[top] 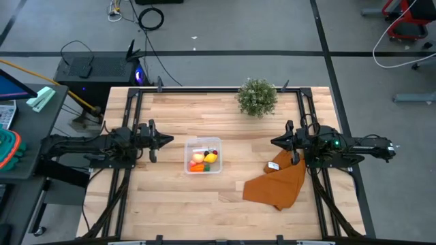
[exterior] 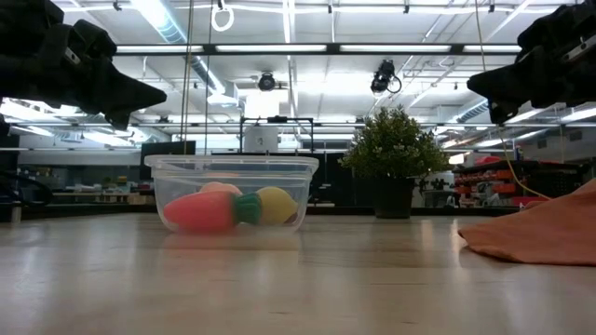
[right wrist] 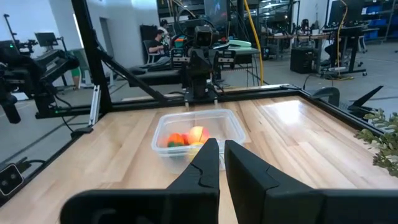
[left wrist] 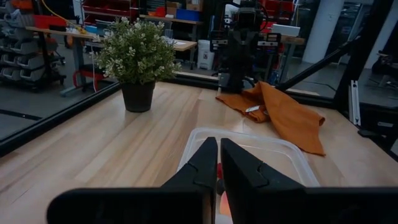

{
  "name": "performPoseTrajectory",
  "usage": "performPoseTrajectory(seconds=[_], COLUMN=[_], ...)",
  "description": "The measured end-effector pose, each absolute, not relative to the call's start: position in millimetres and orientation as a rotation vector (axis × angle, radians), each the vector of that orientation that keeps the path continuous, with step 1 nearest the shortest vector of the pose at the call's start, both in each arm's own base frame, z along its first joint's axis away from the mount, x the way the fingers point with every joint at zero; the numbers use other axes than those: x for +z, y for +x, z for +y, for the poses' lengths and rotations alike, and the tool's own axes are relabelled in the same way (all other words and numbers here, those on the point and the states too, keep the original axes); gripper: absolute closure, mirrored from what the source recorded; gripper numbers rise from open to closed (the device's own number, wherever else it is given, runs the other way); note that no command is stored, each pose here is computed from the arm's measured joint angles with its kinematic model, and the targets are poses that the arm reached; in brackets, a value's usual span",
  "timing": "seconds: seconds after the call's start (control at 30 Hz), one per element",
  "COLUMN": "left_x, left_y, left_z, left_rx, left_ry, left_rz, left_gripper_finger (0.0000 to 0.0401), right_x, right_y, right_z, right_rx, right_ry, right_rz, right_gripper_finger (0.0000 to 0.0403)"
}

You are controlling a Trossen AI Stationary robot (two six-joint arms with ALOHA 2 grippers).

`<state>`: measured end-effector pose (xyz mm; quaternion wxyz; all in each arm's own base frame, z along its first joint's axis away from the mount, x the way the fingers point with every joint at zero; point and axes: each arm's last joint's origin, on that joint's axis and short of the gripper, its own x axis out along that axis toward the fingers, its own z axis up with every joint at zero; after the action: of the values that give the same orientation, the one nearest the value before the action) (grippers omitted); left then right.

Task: Pick and placing Produce into tupperware
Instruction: Return to Home Position

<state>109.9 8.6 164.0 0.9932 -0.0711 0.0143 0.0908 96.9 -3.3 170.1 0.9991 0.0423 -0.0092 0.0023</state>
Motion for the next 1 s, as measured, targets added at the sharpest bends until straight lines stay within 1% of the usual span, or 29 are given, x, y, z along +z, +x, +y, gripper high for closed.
performPoseTrajectory(seconds=[0.2,0.5,0.83,1.0], left_x=[164.0,164.0,164.0,164.0], left_y=[109.9,109.9,109.9,109.9], left_z=[8.6,8.6,8.6,8.6], left_rx=[0.182,0.182,0.182,0.182], left_ry=[-0.143,-0.143,-0.142,-0.142], left_rz=[0.029,0.029,0.029,0.029], left_gripper_finger=[0.0378,0.0365,0.0378,0.0372], right_x=[170.1,170.1,170.1,170.1], right_y=[96.9,96.9,96.9,96.9], right_z=[-3.3,-3.3,-3.3,-3.3], right_rx=[0.005,0.005,0.005,0.005], right_ry=[0.085,0.085,0.086,0.086], right_rz=[-0.018,-0.018,-0.018,-0.019], right_gripper_finger=[0.0403,0.0403,0.0403,0.0403])
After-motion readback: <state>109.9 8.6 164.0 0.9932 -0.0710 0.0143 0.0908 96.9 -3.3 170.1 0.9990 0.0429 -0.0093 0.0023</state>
